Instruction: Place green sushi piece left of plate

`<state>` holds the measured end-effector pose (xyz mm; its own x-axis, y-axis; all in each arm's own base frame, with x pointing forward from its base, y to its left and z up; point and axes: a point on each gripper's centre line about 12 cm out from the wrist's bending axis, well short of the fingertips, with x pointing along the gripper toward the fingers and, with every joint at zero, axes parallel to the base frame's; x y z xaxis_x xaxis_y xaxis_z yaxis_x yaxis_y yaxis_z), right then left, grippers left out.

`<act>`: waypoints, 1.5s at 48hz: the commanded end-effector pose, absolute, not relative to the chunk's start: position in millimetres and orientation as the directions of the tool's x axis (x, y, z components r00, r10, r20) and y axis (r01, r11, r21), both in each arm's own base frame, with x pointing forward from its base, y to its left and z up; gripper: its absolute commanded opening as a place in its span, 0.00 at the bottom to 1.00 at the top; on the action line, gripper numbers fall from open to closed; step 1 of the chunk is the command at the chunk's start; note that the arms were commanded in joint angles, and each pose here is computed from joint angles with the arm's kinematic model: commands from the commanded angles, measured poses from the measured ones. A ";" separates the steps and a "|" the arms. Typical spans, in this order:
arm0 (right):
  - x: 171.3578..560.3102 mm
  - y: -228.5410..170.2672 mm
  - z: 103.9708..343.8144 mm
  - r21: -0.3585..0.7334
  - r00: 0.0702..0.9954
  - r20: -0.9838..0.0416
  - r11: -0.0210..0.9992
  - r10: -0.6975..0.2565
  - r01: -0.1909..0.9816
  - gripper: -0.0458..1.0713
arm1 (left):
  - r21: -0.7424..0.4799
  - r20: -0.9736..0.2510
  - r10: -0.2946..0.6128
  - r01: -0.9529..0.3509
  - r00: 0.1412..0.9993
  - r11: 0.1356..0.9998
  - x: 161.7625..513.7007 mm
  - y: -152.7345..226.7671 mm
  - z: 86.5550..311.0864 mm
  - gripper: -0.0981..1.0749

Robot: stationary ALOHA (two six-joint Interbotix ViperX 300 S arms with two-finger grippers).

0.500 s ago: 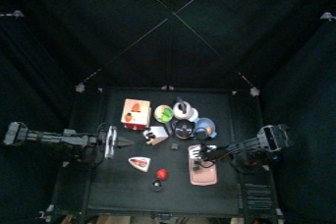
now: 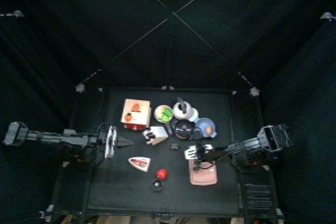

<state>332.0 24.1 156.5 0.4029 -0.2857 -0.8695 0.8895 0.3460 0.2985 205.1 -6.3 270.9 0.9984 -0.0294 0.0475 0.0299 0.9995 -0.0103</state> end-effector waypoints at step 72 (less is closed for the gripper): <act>398.5 13.3 131.7 0.325 0.468 -0.833 0.423 -0.295 0.846 0.92 | -0.009 0.052 -0.029 0.030 0.998 1.000 206.4 -6.3 273.2 0.08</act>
<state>393.7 12.0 116.1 0.4306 -0.3012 -0.8508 0.8601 0.4226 0.2857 204.7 -6.3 268.7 0.9988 -0.0294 0.0399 0.0299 0.9995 -0.0103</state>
